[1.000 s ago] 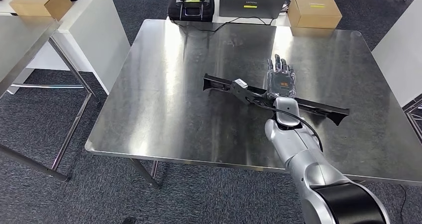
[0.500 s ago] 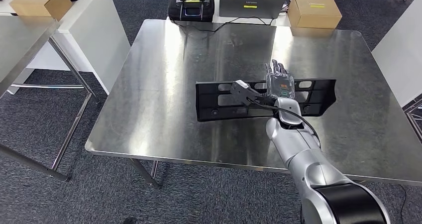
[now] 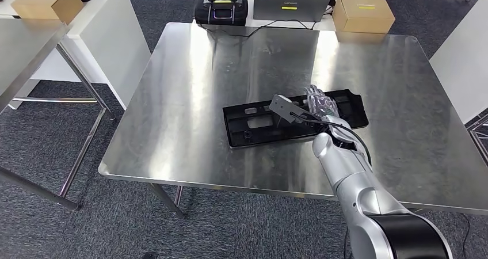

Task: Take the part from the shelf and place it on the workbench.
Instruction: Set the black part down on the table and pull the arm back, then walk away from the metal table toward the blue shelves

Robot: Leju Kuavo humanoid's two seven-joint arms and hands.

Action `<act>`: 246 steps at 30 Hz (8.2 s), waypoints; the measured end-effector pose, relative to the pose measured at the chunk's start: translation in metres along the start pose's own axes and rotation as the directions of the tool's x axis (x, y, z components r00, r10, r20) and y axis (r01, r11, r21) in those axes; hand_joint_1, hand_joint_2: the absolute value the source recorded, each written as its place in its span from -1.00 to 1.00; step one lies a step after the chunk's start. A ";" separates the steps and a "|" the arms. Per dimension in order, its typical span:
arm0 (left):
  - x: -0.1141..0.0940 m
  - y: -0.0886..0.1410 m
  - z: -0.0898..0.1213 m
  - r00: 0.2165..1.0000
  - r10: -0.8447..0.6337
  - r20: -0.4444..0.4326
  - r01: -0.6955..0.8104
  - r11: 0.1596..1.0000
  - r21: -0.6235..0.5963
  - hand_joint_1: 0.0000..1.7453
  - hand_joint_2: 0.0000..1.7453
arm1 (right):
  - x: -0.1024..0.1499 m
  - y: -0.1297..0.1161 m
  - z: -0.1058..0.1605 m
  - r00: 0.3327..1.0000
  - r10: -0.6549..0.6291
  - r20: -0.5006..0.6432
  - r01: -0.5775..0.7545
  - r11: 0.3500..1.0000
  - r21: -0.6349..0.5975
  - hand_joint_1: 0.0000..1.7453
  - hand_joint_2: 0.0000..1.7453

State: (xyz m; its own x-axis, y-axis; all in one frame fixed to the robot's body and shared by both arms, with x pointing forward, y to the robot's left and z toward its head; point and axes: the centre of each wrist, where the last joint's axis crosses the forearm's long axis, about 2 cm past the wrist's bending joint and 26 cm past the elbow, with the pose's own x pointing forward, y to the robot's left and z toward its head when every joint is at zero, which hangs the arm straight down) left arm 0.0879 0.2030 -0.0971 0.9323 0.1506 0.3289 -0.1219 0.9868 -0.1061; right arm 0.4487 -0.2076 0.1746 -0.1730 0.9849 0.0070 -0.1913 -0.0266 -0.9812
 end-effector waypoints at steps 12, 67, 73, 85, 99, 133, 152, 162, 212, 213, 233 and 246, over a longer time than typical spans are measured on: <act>0.000 0.001 0.000 1.000 0.001 0.003 -0.001 1.000 0.010 -1.00 -1.00 | 0.000 -0.005 0.001 1.000 0.006 -0.003 -0.006 0.985 -0.173 -1.00 -1.00; -0.025 0.009 0.004 0.980 0.190 0.062 -0.197 0.971 0.135 -1.00 -1.00 | 0.029 0.089 0.220 0.923 -0.199 0.329 0.383 0.570 -0.727 -1.00 -1.00; -0.028 0.008 0.005 0.975 0.212 0.059 -0.219 0.965 0.143 -1.00 -1.00 | 0.029 0.092 0.221 0.914 -0.228 0.336 0.405 0.569 -0.716 -1.00 -1.00; -0.031 0.006 0.006 0.975 0.214 0.064 -0.221 0.964 0.150 -1.00 -1.00 | 0.027 0.097 0.222 0.899 -0.252 0.357 0.436 0.562 -0.702 -1.00 -1.00; -0.034 0.004 0.007 0.976 0.197 0.090 -0.209 0.965 0.156 -1.00 -1.00 | 0.027 0.109 0.233 0.909 -0.247 0.335 0.415 0.599 -0.685 -1.00 -1.00; -0.027 0.013 0.004 0.979 0.187 0.075 -0.195 0.973 0.121 -1.00 -1.00 | 0.033 0.108 0.226 0.868 -0.318 0.381 0.496 0.580 -0.646 -1.00 -1.00; -0.028 0.016 0.004 0.979 0.185 0.083 -0.194 0.973 0.126 -1.00 -1.00 | 0.028 0.114 0.221 0.853 -0.323 0.409 0.520 0.579 -0.628 -1.00 -1.00; -0.027 0.017 0.004 0.981 0.168 0.097 -0.179 0.977 0.115 -1.00 -1.00 | 0.014 0.120 0.219 0.856 -0.330 0.398 0.516 0.577 -0.633 -1.00 -1.00; -0.045 0.033 0.007 0.990 0.106 0.096 -0.115 0.990 0.086 -1.00 -1.00 | 0.001 0.164 0.263 0.869 -0.488 0.079 0.438 0.687 -0.580 -1.00 -1.00; -0.045 0.034 0.007 0.992 0.102 0.078 -0.109 0.990 0.086 -1.00 -1.00 | -0.006 0.173 0.259 0.860 -0.508 0.041 0.439 0.699 -0.565 -1.00 -1.00; -0.047 0.042 0.008 0.995 -0.074 -0.060 0.081 0.989 0.124 -1.00 1.00 | -0.031 0.356 0.344 0.504 -0.068 -0.861 0.731 0.565 0.382 -1.00 -1.00; -0.045 0.043 0.007 0.907 -0.283 -0.313 0.306 0.952 0.026 -1.00 1.00 | 0.018 0.355 0.335 0.655 0.016 -0.756 0.734 0.224 0.641 -1.00 -1.00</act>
State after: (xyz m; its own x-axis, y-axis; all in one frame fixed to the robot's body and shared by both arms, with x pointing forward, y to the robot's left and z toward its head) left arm 0.0377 0.2392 -0.1096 0.9864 -0.1609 0.0347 0.1601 0.9868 0.0241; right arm 0.0541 -0.2569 -0.1091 0.6139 0.7737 -0.1569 -0.7890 0.6076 -0.0908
